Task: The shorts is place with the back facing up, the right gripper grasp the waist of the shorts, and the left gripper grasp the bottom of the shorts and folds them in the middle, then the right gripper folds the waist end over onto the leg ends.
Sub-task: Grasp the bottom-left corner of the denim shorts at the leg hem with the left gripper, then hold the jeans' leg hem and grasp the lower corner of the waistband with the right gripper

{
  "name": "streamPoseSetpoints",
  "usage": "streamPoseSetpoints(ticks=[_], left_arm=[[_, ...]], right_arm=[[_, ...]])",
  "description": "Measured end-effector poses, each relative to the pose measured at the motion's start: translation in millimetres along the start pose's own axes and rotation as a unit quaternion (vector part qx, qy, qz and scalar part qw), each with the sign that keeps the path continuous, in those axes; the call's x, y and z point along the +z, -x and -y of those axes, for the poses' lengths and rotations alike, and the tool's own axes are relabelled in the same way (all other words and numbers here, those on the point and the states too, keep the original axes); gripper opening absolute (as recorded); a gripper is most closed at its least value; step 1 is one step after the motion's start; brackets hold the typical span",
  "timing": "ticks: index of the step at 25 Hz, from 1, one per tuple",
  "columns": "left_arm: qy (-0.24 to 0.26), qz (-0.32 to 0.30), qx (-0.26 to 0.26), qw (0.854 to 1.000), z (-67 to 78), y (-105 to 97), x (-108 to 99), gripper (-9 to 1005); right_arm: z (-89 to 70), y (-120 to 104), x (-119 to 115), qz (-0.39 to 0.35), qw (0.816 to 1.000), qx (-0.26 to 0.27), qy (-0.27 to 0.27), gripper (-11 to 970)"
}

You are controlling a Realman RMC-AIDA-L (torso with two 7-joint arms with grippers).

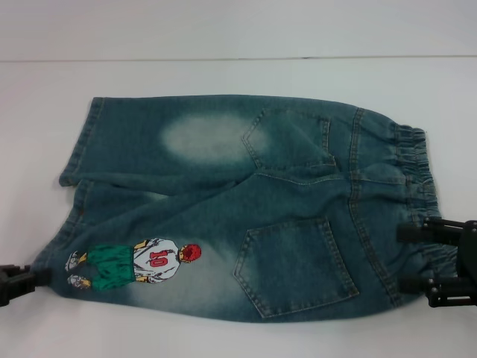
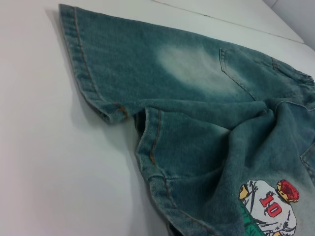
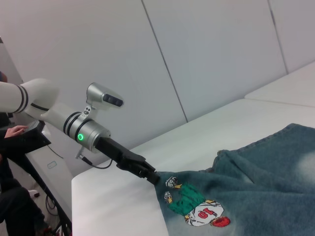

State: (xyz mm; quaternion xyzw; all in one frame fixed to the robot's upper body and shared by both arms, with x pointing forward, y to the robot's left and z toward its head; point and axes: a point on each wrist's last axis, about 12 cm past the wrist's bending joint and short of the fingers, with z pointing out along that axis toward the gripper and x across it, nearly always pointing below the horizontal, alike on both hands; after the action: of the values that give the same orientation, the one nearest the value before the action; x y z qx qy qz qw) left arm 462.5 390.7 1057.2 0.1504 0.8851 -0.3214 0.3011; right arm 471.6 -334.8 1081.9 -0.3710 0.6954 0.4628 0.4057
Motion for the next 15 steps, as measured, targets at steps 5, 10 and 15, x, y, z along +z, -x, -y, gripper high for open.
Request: streamPoseSetpoints(ticks=[5,10,15], left_arm=[[-0.001,0.003,0.0,1.0,0.3,0.4,0.4,173],[0.007,0.025,-0.001,1.0,-1.7,5.2,1.9,27],[0.008,0.062,-0.004,0.998,-3.0,15.8,5.4,12]], right_arm=[[1.1,1.5,-2.5,0.011,1.0,0.002,-0.01,894],[9.7,10.3,-15.6,0.073,0.995,0.022,-0.068,894],[30.2,26.2,-37.4,0.128,0.975,0.096,-0.155,895]])
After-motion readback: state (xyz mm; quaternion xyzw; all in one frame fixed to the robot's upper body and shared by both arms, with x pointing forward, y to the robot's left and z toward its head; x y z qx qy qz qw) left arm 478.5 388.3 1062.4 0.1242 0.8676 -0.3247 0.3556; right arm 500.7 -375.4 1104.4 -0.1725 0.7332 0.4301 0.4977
